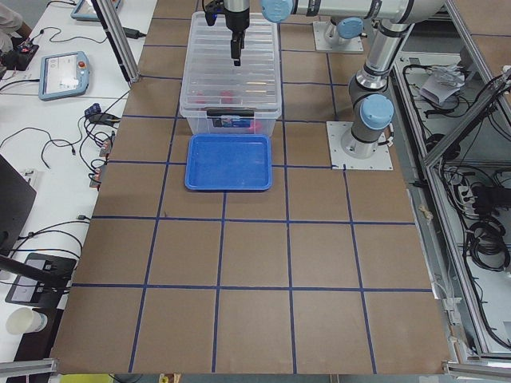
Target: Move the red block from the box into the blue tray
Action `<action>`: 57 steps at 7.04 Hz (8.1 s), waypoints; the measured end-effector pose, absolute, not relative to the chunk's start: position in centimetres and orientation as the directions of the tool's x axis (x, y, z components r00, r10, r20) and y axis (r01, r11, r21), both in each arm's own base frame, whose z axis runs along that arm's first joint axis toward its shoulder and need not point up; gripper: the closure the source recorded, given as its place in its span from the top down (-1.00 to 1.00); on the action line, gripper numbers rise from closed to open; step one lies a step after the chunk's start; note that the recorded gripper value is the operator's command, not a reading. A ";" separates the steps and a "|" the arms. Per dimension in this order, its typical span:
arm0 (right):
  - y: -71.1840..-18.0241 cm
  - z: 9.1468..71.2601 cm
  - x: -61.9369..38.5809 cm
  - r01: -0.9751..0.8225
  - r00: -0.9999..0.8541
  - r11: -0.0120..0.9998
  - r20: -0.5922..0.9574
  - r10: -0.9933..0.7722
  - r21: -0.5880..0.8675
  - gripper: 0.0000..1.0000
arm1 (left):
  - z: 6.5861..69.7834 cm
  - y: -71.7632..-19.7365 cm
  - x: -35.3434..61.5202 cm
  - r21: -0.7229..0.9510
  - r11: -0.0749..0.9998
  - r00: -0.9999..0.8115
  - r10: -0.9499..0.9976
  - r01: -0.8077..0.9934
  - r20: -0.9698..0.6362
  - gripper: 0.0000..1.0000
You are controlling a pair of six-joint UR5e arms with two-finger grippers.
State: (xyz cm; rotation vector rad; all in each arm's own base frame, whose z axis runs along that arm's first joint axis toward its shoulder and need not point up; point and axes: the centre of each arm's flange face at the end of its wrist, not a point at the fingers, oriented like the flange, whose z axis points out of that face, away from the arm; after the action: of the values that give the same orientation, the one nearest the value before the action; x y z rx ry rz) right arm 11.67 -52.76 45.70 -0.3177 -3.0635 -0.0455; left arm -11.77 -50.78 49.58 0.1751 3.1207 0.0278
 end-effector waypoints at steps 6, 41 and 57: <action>-55.0 42.0 11.7 0.215 -0.975 0.974 0.075 0.210 0.073 1.00 | 51.4 -52.7 -10.2 -0.018 0.996 -0.995 0.092 0.093 -0.025 1.00; -57.2 35.4 7.5 0.103 -0.993 0.980 0.069 0.092 0.173 1.00 | 48.3 -53.3 -9.9 0.052 0.996 -0.997 0.075 0.075 -0.004 1.00; -56.3 36.1 -10.7 -0.098 -0.995 0.975 0.007 -0.102 0.200 1.00 | 26.2 -54.6 -13.1 -0.009 0.999 -0.999 0.037 0.037 0.021 1.00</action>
State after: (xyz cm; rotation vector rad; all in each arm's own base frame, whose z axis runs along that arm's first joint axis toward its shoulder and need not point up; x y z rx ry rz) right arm -10.74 -56.27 36.13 0.1574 -3.1049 -0.3133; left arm -13.15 -54.57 26.21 0.0583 3.1622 -0.0136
